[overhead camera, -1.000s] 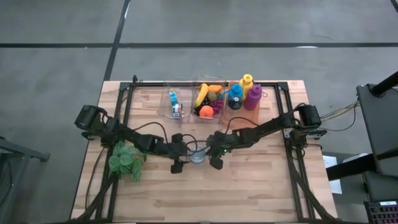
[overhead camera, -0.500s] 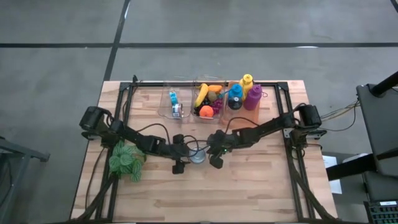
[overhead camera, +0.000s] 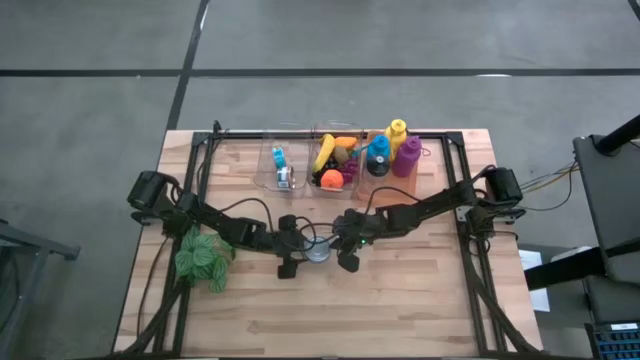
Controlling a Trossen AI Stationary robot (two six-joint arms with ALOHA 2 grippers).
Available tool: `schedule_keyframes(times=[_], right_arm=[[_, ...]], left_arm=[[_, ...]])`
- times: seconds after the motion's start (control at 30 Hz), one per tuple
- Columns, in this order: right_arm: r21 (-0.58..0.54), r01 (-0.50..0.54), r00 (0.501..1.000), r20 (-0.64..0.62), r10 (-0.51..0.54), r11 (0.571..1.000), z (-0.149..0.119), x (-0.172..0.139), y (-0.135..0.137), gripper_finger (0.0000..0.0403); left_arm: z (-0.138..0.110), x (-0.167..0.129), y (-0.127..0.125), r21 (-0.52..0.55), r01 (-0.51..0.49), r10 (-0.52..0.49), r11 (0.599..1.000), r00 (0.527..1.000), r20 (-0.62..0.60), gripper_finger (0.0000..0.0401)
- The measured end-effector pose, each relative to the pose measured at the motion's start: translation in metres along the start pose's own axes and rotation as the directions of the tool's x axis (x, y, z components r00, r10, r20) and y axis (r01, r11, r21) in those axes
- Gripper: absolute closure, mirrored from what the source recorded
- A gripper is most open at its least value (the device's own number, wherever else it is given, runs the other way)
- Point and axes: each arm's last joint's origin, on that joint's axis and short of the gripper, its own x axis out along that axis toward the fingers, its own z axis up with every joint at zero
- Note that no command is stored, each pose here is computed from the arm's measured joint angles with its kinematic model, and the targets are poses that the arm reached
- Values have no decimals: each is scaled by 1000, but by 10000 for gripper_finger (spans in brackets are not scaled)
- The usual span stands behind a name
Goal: Pick & Place Food Item
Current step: Put the blue tuna can into the left transparent bin
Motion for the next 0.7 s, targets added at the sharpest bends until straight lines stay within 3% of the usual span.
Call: schedule_keyframes(times=[0.7], right_arm=[[5,12,1000,-24,-12,1000,-6,10,-3,395]], left_arm=[[3,0,1,-7,-17,17,1000,999,27,79]])
